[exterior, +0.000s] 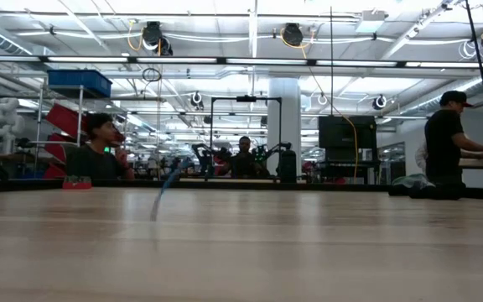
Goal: Coil cords
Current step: Uncoil the blue wire from the spool
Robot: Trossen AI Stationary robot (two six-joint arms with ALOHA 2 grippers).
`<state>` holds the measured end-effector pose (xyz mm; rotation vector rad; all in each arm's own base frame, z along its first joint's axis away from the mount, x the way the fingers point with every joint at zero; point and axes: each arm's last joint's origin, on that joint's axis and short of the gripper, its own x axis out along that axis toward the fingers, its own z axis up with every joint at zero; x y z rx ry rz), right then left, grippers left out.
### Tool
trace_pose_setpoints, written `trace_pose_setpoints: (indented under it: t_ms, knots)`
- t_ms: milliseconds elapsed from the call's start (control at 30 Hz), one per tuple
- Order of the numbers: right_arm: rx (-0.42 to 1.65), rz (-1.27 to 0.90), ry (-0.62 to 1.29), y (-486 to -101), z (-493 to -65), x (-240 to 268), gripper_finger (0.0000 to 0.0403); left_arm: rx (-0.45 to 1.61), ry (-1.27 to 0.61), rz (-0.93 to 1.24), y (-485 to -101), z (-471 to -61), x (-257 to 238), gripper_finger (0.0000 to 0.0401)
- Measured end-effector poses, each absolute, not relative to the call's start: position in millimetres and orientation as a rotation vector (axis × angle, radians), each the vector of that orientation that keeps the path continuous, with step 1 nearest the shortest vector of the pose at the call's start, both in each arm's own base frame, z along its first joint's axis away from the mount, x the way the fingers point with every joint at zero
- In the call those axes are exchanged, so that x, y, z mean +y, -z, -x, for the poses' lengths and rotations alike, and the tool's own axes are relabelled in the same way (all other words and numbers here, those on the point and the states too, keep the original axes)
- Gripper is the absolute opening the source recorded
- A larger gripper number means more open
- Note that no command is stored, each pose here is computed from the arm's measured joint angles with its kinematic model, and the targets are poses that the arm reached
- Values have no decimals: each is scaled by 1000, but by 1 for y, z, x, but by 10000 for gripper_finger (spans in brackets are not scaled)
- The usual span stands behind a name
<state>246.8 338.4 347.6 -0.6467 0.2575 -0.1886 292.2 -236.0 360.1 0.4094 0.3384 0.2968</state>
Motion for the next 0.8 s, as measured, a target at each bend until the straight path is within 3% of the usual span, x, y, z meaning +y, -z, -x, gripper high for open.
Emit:
trace_pose_setpoints:
  t_ms: [400,600,800]
  knots:
    - [322,776,212,-350,-285,307,144,344,-272,-409,-360,-292,-237,3]
    - [283,765,247,-379,-267,295,145,363,-210,-452,-358,-292,-239,3]
    - [281,525,63,-412,-258,259,128,375,-174,-545,-352,-294,-246,3]
